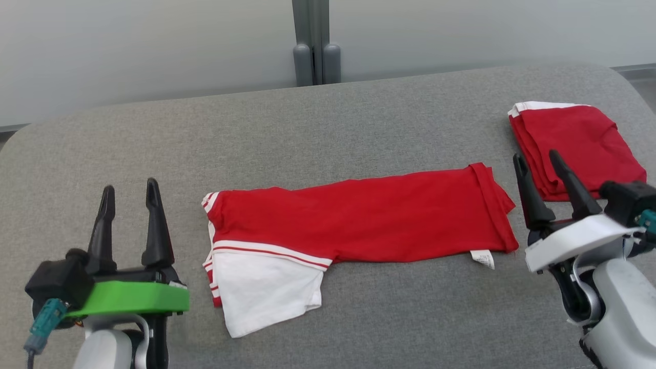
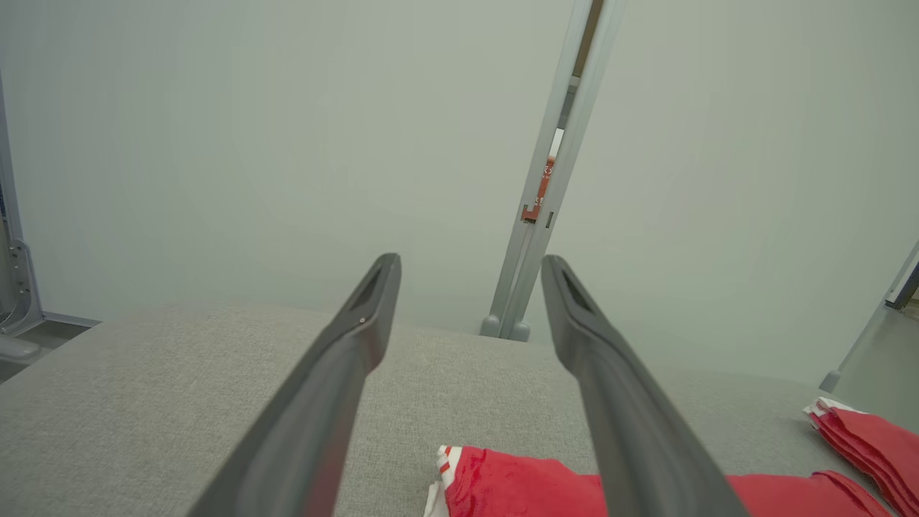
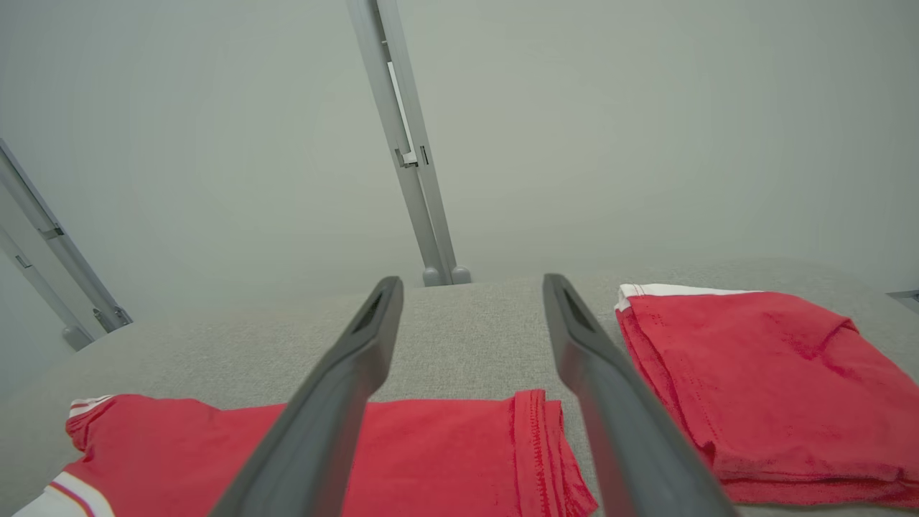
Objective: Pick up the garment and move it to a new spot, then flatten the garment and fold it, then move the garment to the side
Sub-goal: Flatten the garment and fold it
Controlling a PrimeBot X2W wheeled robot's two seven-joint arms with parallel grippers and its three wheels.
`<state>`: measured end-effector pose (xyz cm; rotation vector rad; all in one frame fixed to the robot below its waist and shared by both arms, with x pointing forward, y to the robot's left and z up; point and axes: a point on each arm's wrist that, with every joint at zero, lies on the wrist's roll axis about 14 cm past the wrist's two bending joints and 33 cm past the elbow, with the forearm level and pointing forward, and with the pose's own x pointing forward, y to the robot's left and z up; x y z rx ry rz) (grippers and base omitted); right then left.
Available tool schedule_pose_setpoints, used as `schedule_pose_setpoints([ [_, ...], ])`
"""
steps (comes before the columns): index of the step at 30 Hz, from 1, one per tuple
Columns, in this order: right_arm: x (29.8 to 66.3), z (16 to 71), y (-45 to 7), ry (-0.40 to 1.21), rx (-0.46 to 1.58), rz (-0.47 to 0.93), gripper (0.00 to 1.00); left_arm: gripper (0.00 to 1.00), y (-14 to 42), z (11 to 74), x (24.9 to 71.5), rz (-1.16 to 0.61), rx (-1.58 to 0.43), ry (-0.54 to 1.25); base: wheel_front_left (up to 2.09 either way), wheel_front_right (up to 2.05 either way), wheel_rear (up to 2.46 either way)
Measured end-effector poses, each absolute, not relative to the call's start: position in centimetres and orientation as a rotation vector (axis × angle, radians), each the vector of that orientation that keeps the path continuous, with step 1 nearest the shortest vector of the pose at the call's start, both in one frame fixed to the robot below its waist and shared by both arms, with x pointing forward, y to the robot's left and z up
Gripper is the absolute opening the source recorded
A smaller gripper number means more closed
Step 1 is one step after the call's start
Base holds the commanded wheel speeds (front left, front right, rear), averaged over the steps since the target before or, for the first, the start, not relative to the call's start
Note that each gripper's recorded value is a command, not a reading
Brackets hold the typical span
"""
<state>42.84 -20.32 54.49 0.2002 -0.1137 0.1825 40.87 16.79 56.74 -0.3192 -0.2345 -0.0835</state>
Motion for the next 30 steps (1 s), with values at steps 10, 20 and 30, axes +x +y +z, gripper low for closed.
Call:
schedule_pose_setpoints([
  [10, 41.5, 51.8, -18.6, -0.073, 0.173, 0.171, 1.0, 1.0, 16.3, 51.9, 39.4, -0.085, -0.257, -0.12, 0.0, 0.0, 0.0],
  [20, 43.7, 44.9, -21.4, 0.135, 0.068, 0.074, 1.0, 1.0, 16.2, 50.6, 41.0, -0.093, -0.245, -0.089, 0.0, 0.0, 0.0],
  [30, 46.0, 39.2, -21.4, 0.312, 0.087, 0.024, 1.0, 1.0, 17.9, 49.2, 41.5, -0.047, -0.226, -0.052, 0.0, 0.0, 0.0],
])
